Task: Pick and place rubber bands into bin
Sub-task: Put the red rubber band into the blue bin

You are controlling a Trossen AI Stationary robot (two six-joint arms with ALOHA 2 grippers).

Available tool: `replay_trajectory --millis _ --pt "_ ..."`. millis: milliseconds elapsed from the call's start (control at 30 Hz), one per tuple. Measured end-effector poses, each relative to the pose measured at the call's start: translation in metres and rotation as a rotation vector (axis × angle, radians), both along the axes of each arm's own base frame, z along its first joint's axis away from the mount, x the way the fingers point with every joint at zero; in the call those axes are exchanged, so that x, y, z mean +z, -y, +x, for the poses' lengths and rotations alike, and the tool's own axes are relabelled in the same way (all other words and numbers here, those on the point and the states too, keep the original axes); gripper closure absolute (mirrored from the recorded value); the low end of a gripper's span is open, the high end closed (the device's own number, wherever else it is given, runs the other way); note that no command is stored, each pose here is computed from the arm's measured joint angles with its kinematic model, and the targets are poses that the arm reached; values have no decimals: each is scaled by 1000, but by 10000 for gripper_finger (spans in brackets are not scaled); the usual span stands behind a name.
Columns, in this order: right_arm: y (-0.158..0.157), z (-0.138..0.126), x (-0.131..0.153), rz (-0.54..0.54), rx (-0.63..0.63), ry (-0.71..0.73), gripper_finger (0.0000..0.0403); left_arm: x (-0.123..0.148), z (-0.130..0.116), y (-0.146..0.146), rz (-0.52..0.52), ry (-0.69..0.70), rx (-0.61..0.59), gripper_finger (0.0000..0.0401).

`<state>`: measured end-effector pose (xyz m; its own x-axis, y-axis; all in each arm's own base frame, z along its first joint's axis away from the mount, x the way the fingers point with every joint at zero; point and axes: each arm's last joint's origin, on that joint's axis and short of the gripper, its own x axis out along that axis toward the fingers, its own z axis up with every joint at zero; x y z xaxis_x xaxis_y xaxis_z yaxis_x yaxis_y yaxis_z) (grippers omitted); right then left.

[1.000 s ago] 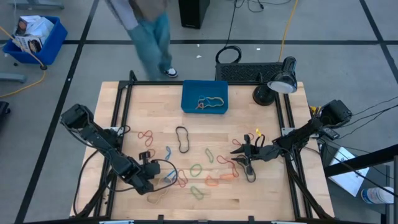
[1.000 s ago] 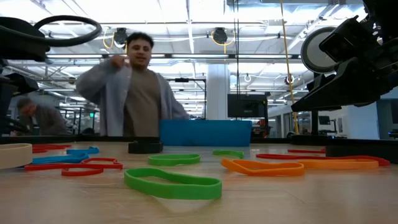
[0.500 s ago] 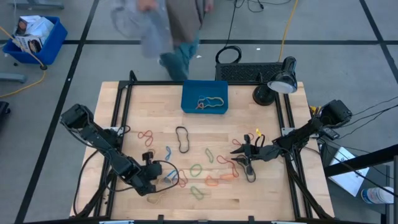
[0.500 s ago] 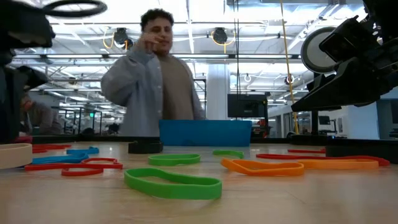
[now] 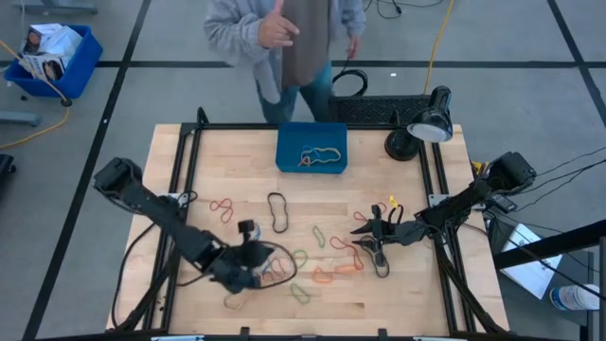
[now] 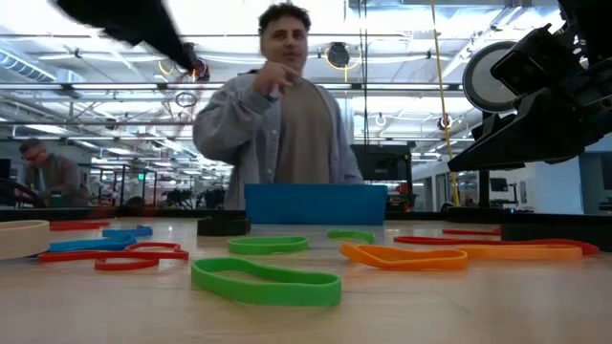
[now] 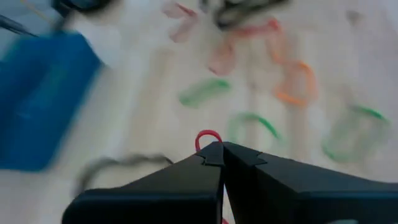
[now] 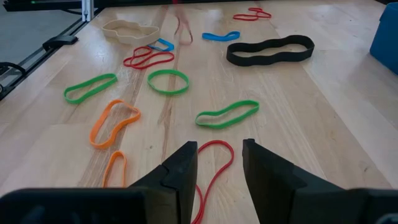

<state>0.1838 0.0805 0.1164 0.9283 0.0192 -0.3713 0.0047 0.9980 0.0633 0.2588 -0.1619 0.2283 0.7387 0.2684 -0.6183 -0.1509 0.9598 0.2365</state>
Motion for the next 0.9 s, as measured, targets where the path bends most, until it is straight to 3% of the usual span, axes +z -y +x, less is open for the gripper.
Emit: replay_trajectory --millis 200,500,733,900 --pt "0 0 0 0 0 0 284 20 31 -47 167 34 142 399" --pt "0 0 0 0 0 0 284 36 66 -126 302 97 253 399" --pt "0 0 0 0 0 0 284 57 83 -182 328 251 214 400" --pt "0 0 0 0 0 0 284 57 79 -227 344 240 307 400"
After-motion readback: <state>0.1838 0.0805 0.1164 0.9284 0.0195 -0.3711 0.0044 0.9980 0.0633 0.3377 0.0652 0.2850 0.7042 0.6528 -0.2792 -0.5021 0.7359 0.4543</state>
